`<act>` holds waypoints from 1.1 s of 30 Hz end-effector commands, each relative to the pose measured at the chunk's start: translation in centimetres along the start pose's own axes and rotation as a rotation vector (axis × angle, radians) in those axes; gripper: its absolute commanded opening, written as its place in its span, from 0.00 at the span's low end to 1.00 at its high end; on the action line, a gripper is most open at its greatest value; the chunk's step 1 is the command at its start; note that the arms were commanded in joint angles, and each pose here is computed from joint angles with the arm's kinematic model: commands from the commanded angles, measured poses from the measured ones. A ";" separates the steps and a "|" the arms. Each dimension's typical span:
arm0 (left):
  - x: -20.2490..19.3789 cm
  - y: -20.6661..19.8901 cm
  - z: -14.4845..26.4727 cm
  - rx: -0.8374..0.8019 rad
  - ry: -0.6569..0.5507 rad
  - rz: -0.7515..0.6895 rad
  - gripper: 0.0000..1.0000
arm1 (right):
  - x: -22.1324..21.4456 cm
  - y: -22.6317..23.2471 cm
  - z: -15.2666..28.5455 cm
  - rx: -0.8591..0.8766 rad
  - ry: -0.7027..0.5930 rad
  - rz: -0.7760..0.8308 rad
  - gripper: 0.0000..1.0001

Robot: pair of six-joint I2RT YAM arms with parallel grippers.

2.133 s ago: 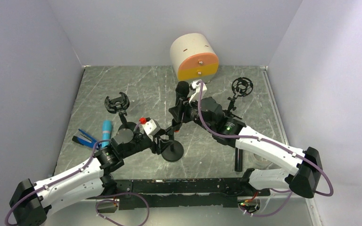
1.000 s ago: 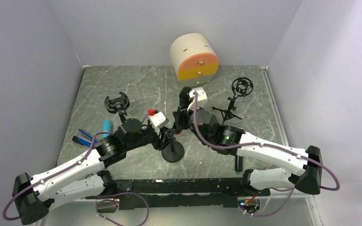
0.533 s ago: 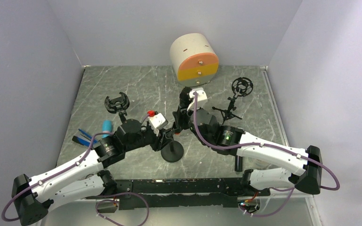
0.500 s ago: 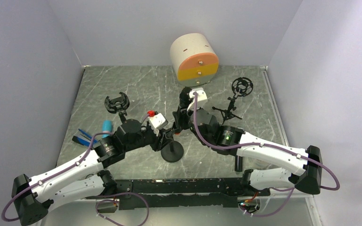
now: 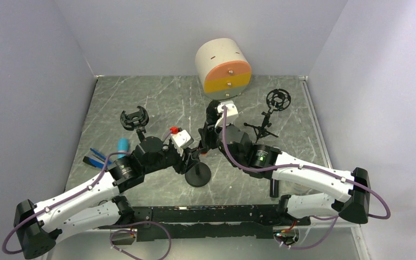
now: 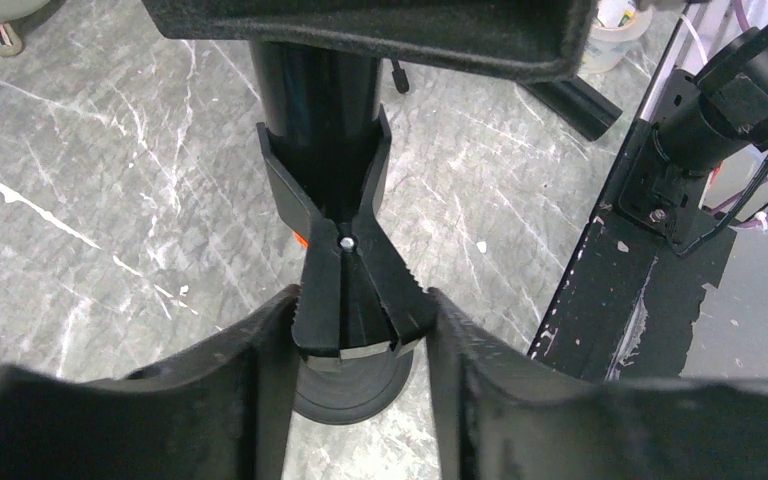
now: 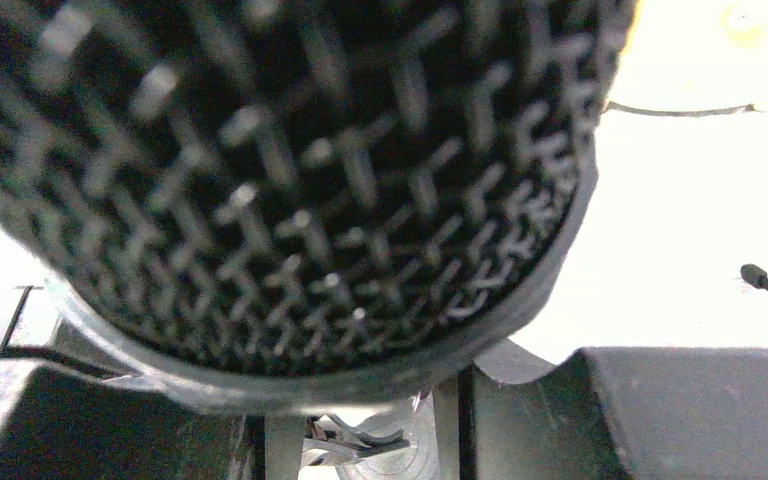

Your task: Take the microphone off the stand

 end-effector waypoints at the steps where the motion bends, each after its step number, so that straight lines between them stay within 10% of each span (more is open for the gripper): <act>1: 2.1 -0.6 -0.2 -0.028 -0.053 -0.014 0.53 | 2.7 0.2 0.7 0.022 -0.098 -0.053 0.41; 7: 2.1 -0.4 -0.1 -0.010 -0.049 -0.018 0.23 | 2.6 0.2 0.5 0.019 -0.091 -0.048 0.41; 16: 1.8 -0.4 0.3 -0.011 -0.043 -0.018 0.03 | 2.9 -0.1 0.7 0.006 -0.099 -0.049 0.41; 20: 1.9 -0.5 0.1 -0.014 -0.044 -0.013 0.44 | 2.9 -0.2 0.9 0.006 -0.102 -0.052 0.41; 25: 1.9 -0.5 -0.2 -0.014 -0.043 -0.009 0.58 | 2.8 -0.3 0.9 0.005 -0.099 -0.048 0.41; 33: 1.6 -0.2 0.0 0.006 -0.025 -0.004 0.07 | 2.9 -0.3 0.9 0.000 -0.099 -0.044 0.41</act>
Point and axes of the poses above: each gripper's point midway between its finger pads, its own z axis back along the fingers, its own y axis along the line the jaws close on, x = y × z, the point moved 5 cm from there along z, back along the fingers, and after that the axes turned 10 degrees about z, right-handed, at the moved point
